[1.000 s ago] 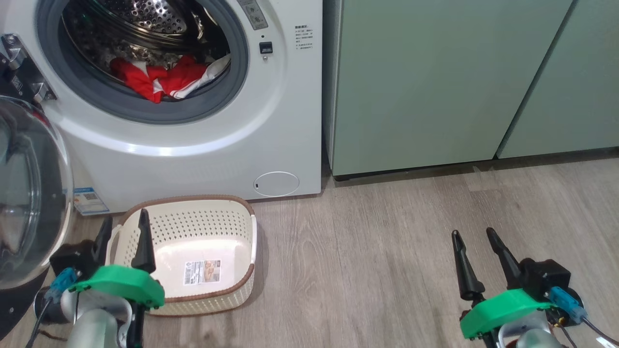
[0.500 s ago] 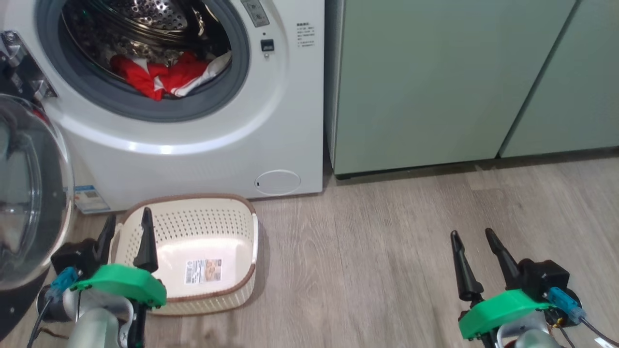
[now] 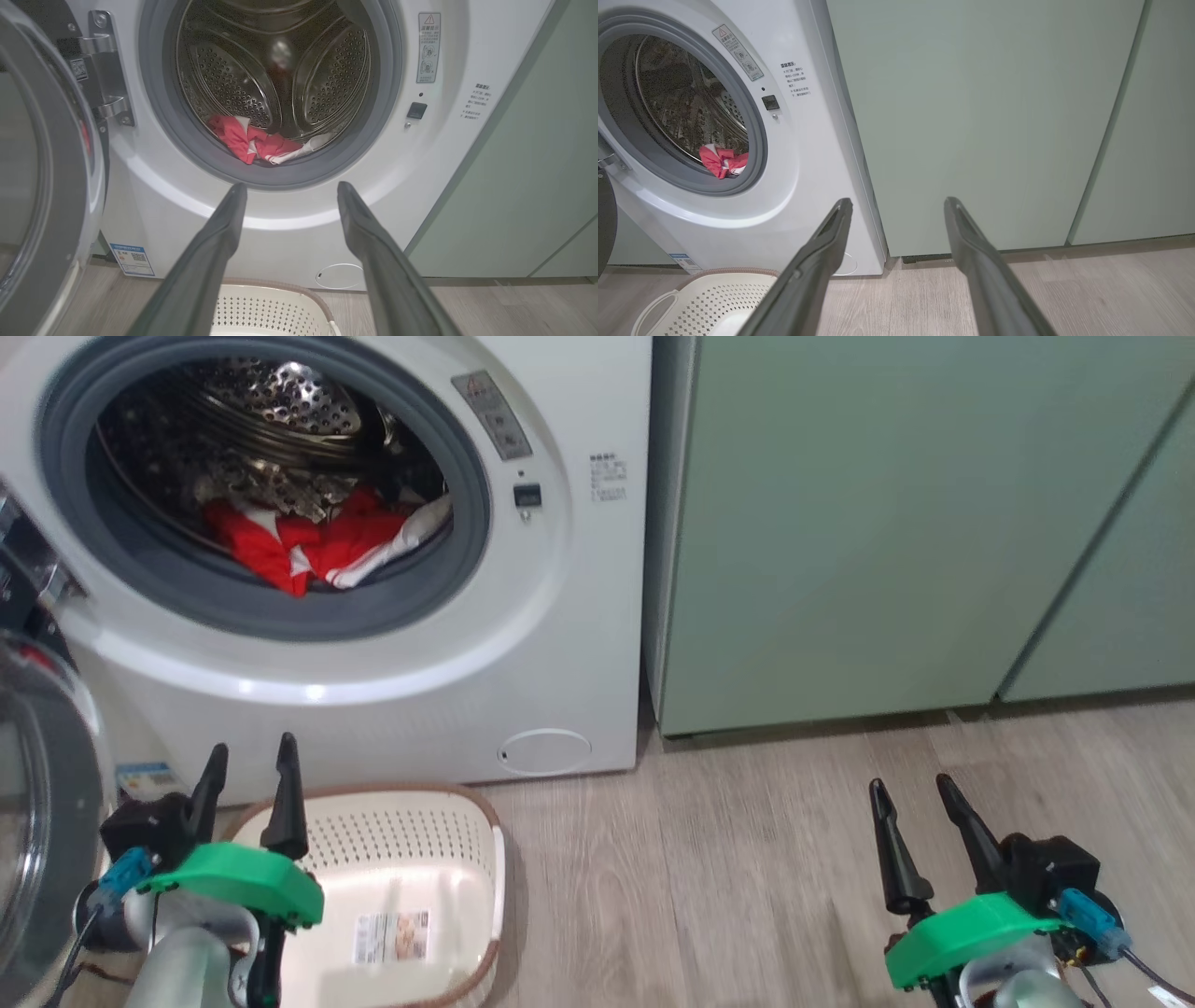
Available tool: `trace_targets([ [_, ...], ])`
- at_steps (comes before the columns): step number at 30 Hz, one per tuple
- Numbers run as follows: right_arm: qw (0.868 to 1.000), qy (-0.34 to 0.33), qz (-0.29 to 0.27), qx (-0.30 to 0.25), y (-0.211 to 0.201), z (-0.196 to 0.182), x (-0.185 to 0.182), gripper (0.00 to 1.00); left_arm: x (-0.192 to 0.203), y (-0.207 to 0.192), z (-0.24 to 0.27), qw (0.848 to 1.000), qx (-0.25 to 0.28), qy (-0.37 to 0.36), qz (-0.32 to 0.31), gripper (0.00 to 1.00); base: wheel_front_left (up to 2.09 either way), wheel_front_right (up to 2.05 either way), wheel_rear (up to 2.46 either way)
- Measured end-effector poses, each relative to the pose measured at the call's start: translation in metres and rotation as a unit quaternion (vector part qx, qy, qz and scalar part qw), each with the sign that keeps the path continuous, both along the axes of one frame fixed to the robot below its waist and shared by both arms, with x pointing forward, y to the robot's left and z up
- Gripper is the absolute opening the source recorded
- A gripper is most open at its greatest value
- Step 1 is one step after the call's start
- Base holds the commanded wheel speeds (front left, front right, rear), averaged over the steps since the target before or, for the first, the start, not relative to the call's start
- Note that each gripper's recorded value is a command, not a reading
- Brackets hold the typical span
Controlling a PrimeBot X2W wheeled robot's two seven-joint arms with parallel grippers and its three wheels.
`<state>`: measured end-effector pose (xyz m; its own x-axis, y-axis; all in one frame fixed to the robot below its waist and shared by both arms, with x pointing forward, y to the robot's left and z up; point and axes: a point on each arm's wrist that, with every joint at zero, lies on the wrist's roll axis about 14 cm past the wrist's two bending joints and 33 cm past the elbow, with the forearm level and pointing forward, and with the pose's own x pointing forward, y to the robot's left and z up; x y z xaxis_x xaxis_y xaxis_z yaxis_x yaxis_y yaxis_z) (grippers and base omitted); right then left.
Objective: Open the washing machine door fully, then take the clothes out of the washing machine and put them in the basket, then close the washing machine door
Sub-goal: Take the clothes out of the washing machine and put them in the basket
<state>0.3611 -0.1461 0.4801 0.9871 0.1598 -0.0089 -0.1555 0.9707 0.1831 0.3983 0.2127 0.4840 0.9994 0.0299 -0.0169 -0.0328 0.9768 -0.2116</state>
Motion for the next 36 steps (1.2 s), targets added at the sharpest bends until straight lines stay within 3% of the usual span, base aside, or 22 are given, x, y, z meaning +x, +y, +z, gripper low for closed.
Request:
trace_targets([
  [9,1.0,-0.012,0.003,0.0,0.002,0.008,0.005,1.0,0.0,0.004,0.004,1.0,0.001,-0.006,0.005,1.0,1.22,-1.22,0.0],
  [18,1.0,-0.015,0.004,0.0,0.002,0.011,0.005,1.0,-0.005,0.004,-0.009,1.0,0.008,0.016,0.008,1.0,0.06,-0.06,0.0],
  [26,1.0,-0.006,0.006,-0.001,0.004,0.004,0.005,1.0,-0.01,-0.002,-0.052,0.995,0.046,0.093,0.001,1.0,0.0,0.0,0.0],
  [36,1.0,0.025,-0.002,-0.002,-0.002,-0.017,0.011,1.0,0.054,-0.014,-0.06,0.982,0.034,0.185,-0.012,1.0,0.0,0.0,0.0],
])
